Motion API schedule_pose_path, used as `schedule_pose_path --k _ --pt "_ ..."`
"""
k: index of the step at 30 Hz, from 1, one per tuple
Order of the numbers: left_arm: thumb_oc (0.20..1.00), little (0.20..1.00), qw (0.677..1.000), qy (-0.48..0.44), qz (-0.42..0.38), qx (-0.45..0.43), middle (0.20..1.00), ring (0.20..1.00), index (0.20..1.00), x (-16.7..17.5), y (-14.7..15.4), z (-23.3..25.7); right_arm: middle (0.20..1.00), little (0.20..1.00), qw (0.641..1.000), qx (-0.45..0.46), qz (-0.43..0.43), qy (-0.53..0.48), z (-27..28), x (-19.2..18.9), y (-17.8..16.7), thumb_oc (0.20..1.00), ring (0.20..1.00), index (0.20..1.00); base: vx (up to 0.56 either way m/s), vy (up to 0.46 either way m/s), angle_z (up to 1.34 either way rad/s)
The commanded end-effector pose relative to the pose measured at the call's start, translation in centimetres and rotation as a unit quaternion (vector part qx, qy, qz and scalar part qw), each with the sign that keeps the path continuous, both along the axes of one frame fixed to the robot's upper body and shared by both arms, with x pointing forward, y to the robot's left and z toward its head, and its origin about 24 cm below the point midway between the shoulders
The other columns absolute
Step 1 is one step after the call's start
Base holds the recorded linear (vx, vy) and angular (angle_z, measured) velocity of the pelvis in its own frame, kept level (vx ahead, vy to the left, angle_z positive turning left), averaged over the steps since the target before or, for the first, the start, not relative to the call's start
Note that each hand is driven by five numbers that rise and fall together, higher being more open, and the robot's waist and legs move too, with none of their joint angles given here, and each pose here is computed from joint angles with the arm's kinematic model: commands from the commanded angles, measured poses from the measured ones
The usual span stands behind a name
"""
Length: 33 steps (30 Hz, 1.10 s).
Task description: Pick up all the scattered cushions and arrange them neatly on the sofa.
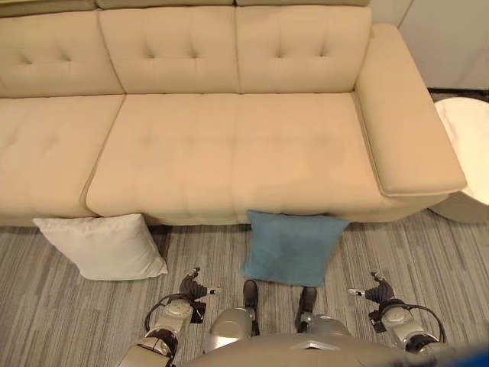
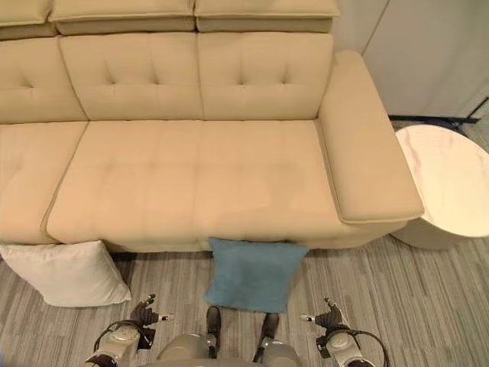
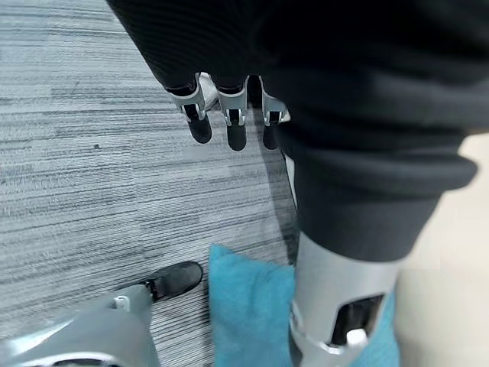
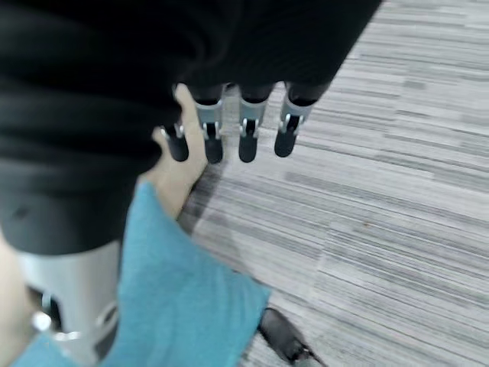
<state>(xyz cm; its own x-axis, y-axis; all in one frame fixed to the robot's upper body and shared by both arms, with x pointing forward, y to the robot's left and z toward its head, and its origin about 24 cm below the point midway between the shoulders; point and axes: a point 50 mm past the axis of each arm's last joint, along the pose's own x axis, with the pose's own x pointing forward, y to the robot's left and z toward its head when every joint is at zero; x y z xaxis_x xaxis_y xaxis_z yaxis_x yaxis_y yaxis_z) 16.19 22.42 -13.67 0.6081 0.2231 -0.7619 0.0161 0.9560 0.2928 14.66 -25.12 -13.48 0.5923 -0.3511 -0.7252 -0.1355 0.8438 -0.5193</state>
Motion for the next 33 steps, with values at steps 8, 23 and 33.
schedule_pose_path --k 8,23,33 --pt "1.000 1.000 0.999 0.005 0.035 0.002 1.000 1.000 1.000 -0.3 0.5 -0.2 1.000 1.000 1.000 -0.014 -0.009 -0.014 0.5 0.4 -0.9 1.000 1.000 1.000 0.02 -0.030 -0.15" --pt "1.000 1.000 0.963 -0.250 0.100 0.016 1.000 1.000 1.000 11.3 -0.7 7.9 1.000 1.000 0.942 -0.085 -0.076 -0.315 9.2 11.7 -0.1 1.000 1.000 1.000 -0.15 0.030 0.07" --pt "1.000 1.000 0.898 -0.437 0.045 0.029 1.000 1.000 1.000 19.6 -2.4 19.2 1.000 1.000 0.845 -0.049 -0.180 -0.502 18.7 18.2 -1.2 1.000 1.000 1.000 -0.04 0.045 0.00"
